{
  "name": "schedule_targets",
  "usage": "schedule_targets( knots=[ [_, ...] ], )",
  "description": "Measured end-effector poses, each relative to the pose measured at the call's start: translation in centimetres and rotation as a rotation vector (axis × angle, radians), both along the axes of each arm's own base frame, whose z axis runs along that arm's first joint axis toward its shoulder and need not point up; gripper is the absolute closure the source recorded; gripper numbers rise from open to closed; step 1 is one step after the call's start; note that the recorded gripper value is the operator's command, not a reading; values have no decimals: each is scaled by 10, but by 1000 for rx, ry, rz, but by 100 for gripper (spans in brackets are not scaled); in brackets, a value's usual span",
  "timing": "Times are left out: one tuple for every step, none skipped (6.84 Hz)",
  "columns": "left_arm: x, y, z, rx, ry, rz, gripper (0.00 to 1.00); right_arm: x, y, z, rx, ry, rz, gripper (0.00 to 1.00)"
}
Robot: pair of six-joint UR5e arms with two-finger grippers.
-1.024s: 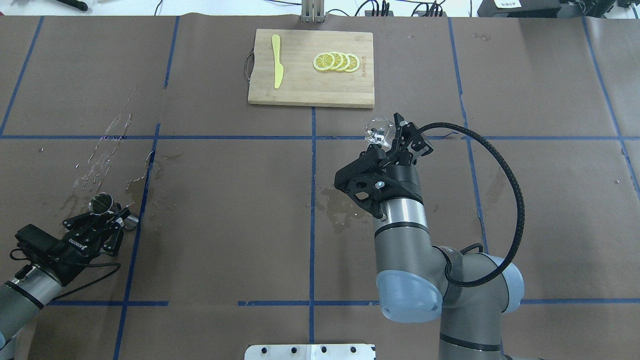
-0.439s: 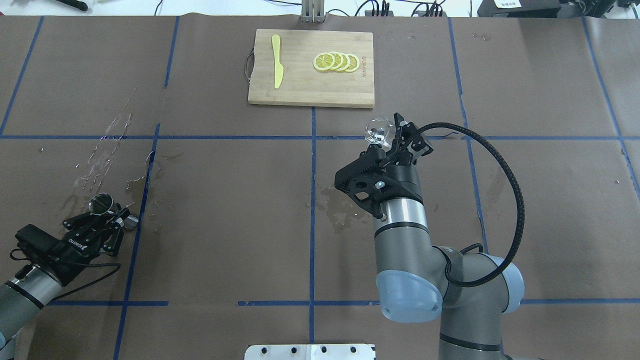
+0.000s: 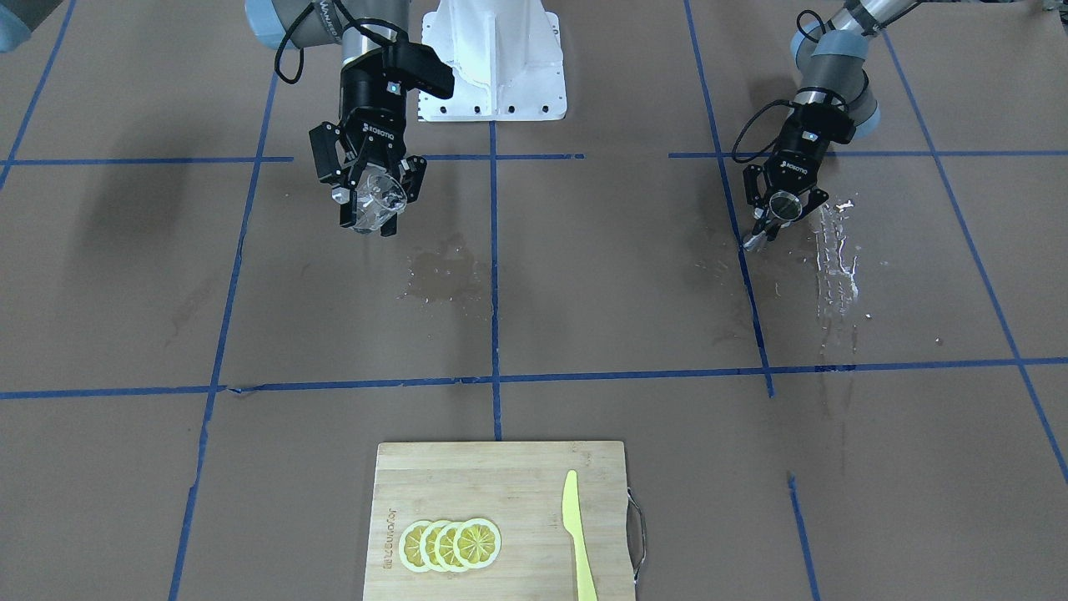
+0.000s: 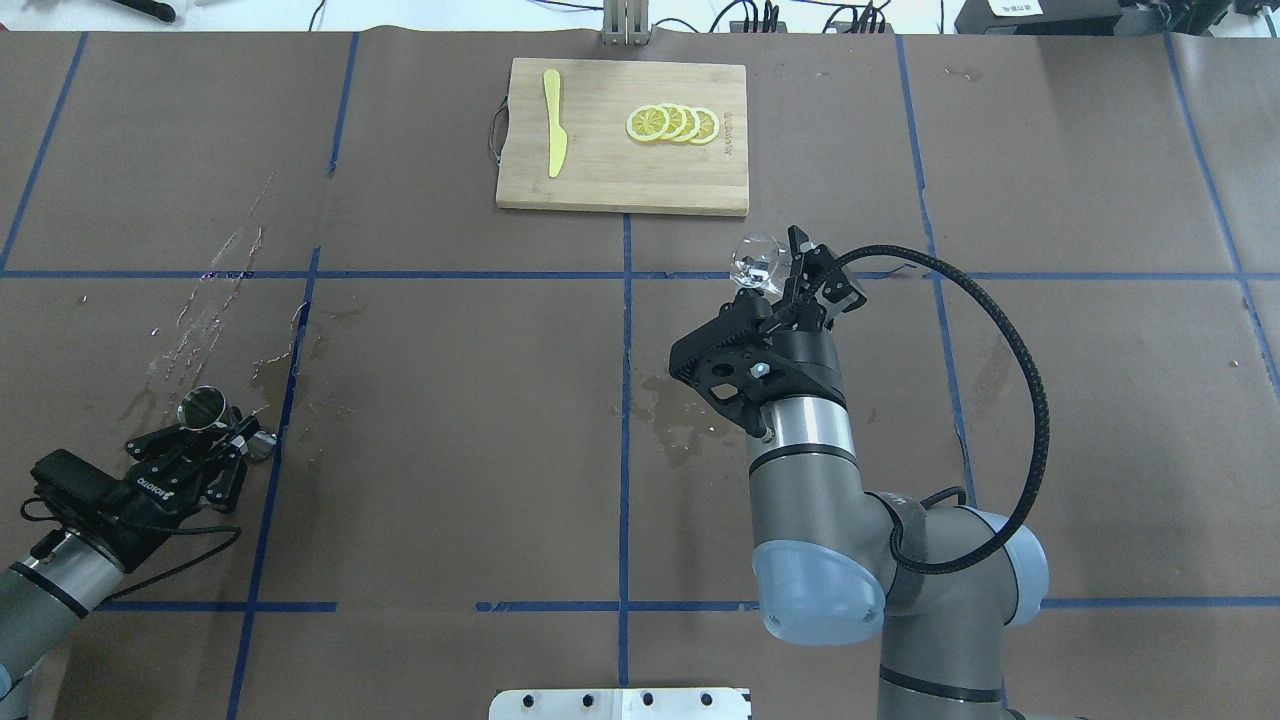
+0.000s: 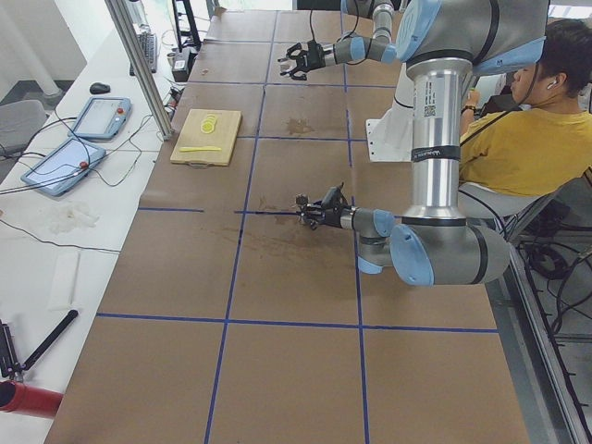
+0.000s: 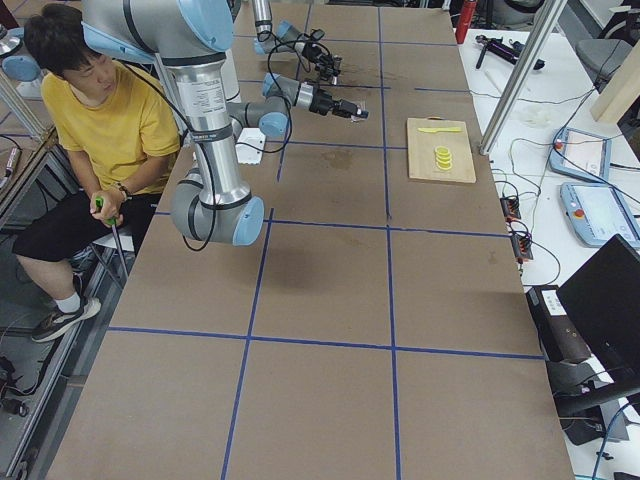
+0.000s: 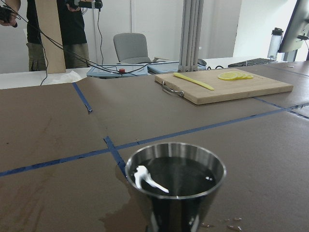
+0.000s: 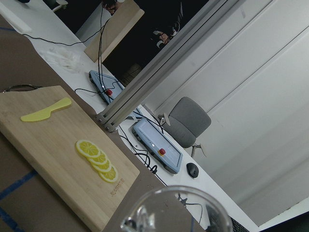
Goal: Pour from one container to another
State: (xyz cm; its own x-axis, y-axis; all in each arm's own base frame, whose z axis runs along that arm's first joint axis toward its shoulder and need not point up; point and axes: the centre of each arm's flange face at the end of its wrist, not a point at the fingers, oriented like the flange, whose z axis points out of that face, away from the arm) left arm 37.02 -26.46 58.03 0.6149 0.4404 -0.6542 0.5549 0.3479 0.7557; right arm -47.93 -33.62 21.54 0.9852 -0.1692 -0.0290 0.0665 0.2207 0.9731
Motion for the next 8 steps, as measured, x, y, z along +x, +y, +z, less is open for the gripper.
schedule_targets(
  knots=[
    [0, 0, 0, 0, 0, 0, 62, 0, 0, 0, 0, 1, 0, 100],
    [0, 0, 0, 0, -1, 0, 56, 0, 0, 0, 0, 1, 0, 100],
    [0, 0, 0, 0, -1, 0, 53, 0, 0, 0, 0, 2, 0, 100],
    [0, 0, 0, 0, -1, 0, 49, 0, 0, 0, 0, 2, 0, 100],
    [0, 0, 0, 0, -1, 0, 38, 0, 0, 0, 0, 2, 0, 100],
    [0, 0, 0, 0, 0, 0, 0, 0, 0, 0, 0, 2, 0, 100],
    [-1, 0, -2, 1, 10, -1, 0, 0, 0, 0, 0, 2, 0, 100],
    [-3, 0, -4, 2, 29, -4, 0, 0, 0, 0, 0, 1, 0, 100]
  ],
)
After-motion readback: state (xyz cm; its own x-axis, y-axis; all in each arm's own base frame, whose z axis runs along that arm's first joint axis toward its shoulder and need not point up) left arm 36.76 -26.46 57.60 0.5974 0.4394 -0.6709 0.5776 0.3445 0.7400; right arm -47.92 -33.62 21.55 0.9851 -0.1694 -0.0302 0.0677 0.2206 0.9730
